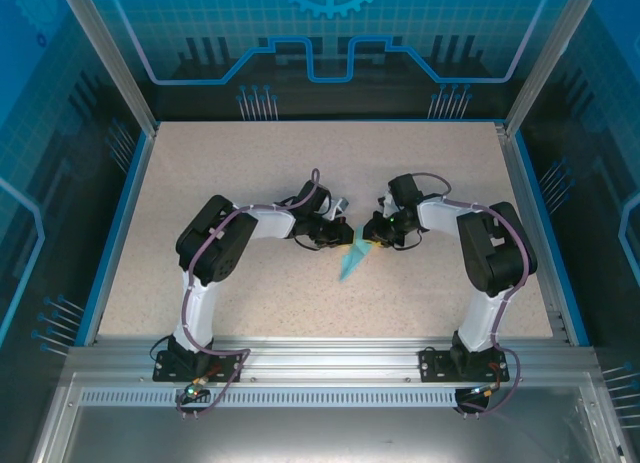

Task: Fold a paper plane with a square sheet of paper (fold left side to right side)
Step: Fold the wing for the fifth time at the center of the table.

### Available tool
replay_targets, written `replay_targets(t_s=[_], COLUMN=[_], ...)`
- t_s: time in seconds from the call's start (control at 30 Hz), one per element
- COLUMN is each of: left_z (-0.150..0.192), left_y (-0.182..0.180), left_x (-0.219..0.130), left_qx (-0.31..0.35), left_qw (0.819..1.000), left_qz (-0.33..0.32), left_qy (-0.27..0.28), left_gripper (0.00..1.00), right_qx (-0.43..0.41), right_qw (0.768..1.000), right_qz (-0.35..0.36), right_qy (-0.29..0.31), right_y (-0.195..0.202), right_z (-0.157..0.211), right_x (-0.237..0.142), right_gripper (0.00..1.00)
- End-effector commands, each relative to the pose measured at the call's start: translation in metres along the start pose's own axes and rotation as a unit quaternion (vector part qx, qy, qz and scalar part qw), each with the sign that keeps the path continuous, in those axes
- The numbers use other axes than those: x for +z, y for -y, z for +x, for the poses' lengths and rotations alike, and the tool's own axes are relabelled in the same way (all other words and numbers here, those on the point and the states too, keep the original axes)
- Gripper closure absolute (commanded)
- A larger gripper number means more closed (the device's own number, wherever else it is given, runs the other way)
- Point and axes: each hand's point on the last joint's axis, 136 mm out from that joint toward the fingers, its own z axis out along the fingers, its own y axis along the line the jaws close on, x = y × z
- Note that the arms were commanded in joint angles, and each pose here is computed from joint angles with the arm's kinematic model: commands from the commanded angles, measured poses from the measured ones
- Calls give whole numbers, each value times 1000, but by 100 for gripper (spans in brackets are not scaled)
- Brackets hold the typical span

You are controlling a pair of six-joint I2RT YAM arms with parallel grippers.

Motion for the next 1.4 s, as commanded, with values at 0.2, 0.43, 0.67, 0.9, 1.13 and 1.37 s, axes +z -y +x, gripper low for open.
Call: replay_targets(t_s=[0.2, 0.43, 0.67, 0.9, 1.13, 1.37], left_z=[11, 7, 9, 52, 79, 80], left_y=[-10, 3, 22, 49, 45, 39], left_x=[12, -6, -53, -72, -39, -15], left_qx=[1, 15, 36, 53, 62, 66], left_qw=[1000, 1000, 998, 998, 997, 995], left_qz=[-16, -17, -30, -7, -46, -68], left_qy=[-27, -3, 40, 32, -11, -37], left_gripper=[88, 74, 52, 48, 47, 53], right_qx=[-8, 0, 4, 6, 7, 6], right_qw=[999, 998, 998, 998, 998, 998], right_qz=[35, 51, 61, 59, 59, 58], right_qy=[-13, -27, -27, -27, -28, -27], right_y=[9, 19, 25, 25, 26, 25], right_z=[9, 14, 14, 15, 16, 15], right_x=[0, 7, 7, 9, 9, 8], right_gripper=[81, 81, 80, 80, 80, 80])
